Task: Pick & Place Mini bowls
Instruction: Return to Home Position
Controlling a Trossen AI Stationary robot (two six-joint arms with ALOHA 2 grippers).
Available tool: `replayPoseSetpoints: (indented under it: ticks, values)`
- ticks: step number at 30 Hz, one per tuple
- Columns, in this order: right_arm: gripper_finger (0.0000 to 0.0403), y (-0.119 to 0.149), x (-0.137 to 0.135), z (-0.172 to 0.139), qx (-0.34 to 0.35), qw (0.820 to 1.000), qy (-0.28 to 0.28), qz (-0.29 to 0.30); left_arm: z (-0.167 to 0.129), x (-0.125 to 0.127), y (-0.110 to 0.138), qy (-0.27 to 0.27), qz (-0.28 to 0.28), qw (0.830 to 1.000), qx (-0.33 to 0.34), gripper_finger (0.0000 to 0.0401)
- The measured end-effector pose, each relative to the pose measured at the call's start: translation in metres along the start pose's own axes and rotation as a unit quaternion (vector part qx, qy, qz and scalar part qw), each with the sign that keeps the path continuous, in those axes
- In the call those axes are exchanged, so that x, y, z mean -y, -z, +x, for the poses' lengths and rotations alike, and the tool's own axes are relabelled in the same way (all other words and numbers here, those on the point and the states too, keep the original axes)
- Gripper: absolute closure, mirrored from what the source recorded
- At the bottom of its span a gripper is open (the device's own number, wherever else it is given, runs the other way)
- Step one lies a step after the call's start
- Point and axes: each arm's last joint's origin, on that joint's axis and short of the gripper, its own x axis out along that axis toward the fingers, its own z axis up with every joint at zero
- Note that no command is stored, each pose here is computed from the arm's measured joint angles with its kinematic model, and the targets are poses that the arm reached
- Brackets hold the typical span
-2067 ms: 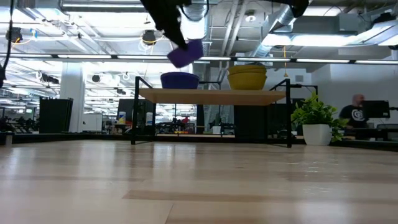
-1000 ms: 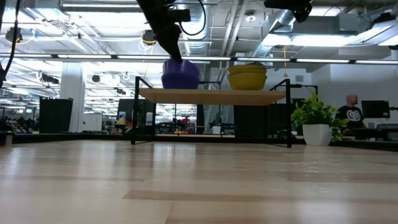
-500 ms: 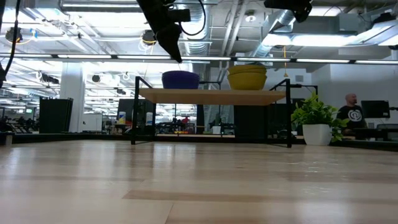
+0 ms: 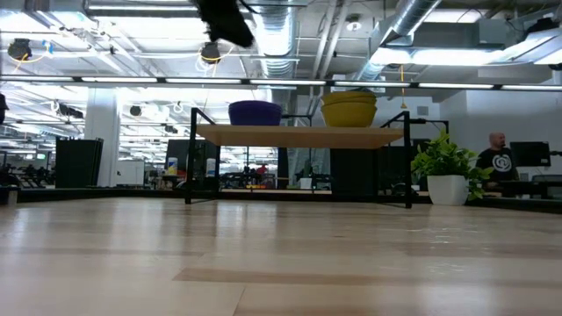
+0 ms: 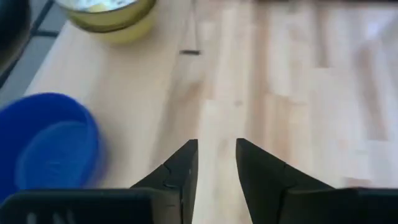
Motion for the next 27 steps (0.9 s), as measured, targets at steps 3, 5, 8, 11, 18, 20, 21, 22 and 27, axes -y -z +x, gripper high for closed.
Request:
replayPoseSetpoints:
  ticks: [3,5,8,11,18,20,21,22,27]
  values:
    - [0.0262,-0.002,0.005,0.000,0.006,0.999,0.046,-0.021,-0.024,0.013,0.017,0.021,-0.014,0.999,0.044,0.0293]
    - [0.0264,0.000,0.007,-0.001,-0.008,0.997,0.070,-0.030,-0.037,0.020,0.032,0.031,-0.027,0.996,0.080,0.0293]
    - [0.0266,0.003,0.011,-0.001,-0.023,0.996,0.087,-0.017,-0.054,0.030,0.061,0.047,-0.040,0.989,0.133,0.0293]
    - [0.0266,0.001,0.014,-0.004,-0.015,0.996,0.090,0.001,-0.064,0.037,0.095,0.061,-0.049,0.981,0.179,0.0293]
    - [0.0265,-0.002,0.047,-0.027,-0.005,0.994,0.086,0.064,-0.065,0.041,0.166,0.037,-0.082,0.961,0.263,0.0293]
    - [0.0266,-0.001,0.055,-0.033,0.013,0.995,0.057,0.079,-0.063,0.042,0.179,0.038,-0.093,0.953,0.286,0.0293]
    - [0.0266,0.001,0.058,-0.037,0.024,0.995,0.044,0.085,-0.062,0.043,0.184,0.038,-0.099,0.950,0.294,0.0293]
    - [0.0266,0.004,0.060,-0.040,0.033,0.995,0.034,0.090,-0.061,0.043,0.189,0.039,-0.102,0.947,0.302,0.0293]
    - [0.0262,0.037,0.068,-0.054,0.062,0.990,0.041,0.117,-0.050,0.046,0.212,0.043,-0.111,0.946,0.302,0.0293]
